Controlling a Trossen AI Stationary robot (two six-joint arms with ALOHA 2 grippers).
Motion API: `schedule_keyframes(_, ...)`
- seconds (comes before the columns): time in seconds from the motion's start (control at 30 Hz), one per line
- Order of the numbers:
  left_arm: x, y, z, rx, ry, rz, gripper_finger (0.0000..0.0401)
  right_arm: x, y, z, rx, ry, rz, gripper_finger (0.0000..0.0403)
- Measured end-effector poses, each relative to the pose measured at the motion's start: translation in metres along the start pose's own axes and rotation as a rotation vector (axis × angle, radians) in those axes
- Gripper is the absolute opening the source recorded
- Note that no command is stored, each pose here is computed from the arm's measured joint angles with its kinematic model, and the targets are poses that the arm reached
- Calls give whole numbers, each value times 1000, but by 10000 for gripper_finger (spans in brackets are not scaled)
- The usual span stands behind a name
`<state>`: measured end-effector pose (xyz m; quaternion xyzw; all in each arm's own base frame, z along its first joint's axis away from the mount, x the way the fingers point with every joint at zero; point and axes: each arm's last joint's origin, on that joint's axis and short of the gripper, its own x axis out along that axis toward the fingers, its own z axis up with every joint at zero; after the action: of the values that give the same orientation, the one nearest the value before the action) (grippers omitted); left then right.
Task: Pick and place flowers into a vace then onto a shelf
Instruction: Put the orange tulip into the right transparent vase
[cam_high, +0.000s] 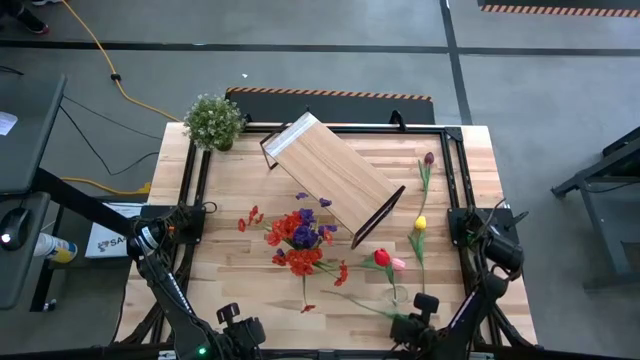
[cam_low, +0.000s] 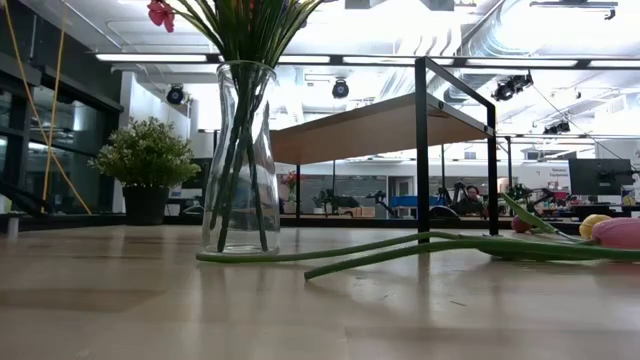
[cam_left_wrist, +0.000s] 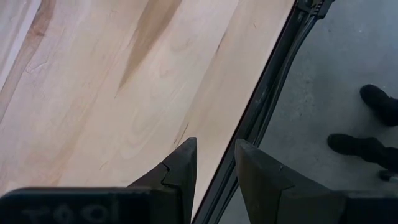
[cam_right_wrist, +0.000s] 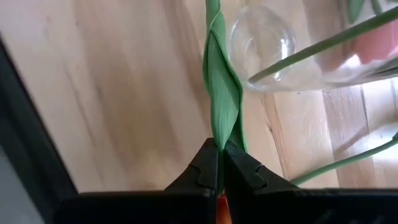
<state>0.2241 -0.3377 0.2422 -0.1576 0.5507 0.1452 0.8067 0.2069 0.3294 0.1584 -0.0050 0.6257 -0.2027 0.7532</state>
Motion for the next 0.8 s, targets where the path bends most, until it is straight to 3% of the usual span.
schedule_keyframes(0.4, 0, -1, 0, -24, 0, -6, 145, -28, -11, 5, -56, -10, 104, 3)
schedule_keyframes(0.8, 0, -7, 1, -49, -10, -75, 145, -65, -29, 9, -109, 44, 283, 1)
